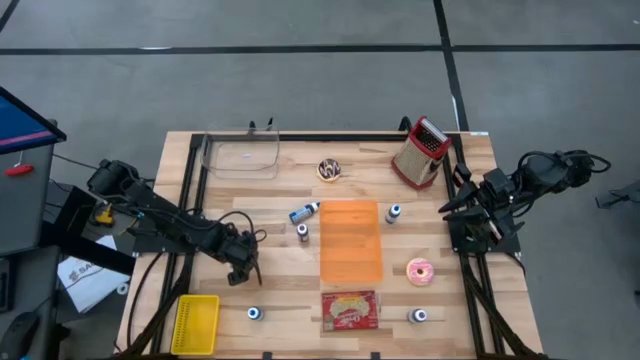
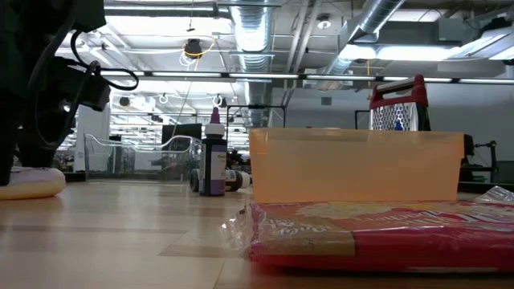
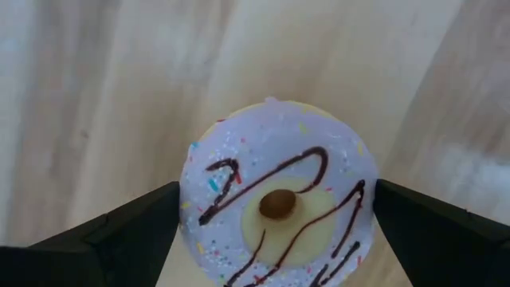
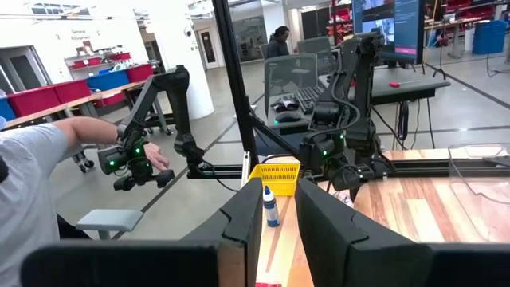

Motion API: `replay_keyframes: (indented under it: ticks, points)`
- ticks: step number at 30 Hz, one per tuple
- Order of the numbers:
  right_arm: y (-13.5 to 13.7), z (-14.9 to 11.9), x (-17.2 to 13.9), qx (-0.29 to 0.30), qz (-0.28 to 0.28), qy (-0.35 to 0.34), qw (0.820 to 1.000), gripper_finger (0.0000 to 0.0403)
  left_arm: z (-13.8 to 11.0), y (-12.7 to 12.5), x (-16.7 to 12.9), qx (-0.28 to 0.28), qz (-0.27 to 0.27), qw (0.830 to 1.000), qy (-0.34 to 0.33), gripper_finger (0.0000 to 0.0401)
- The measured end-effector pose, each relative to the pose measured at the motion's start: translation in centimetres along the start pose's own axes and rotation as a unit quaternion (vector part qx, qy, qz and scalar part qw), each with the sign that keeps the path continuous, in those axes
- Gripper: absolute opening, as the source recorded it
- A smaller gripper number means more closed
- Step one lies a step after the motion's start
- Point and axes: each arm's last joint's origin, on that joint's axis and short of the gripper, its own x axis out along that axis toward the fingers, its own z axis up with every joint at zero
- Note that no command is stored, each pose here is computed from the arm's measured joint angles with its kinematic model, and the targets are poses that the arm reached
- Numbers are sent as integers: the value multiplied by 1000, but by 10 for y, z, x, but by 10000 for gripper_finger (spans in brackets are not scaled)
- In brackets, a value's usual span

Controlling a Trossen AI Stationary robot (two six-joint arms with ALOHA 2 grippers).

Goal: Pick & Place Food Item
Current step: Put the light violet donut into the yellow basket

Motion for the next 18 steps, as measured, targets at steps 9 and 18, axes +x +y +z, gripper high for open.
replay_keyframes:
  ticks: [9,18]
  points:
    - [0,1,1,0,1,-4,1000,73,1,6,-21,-18,-52,998,-29,400]
    - [0,1,1,1,1,-6,1000,73,0,8,-25,-23,-54,998,-36,400]
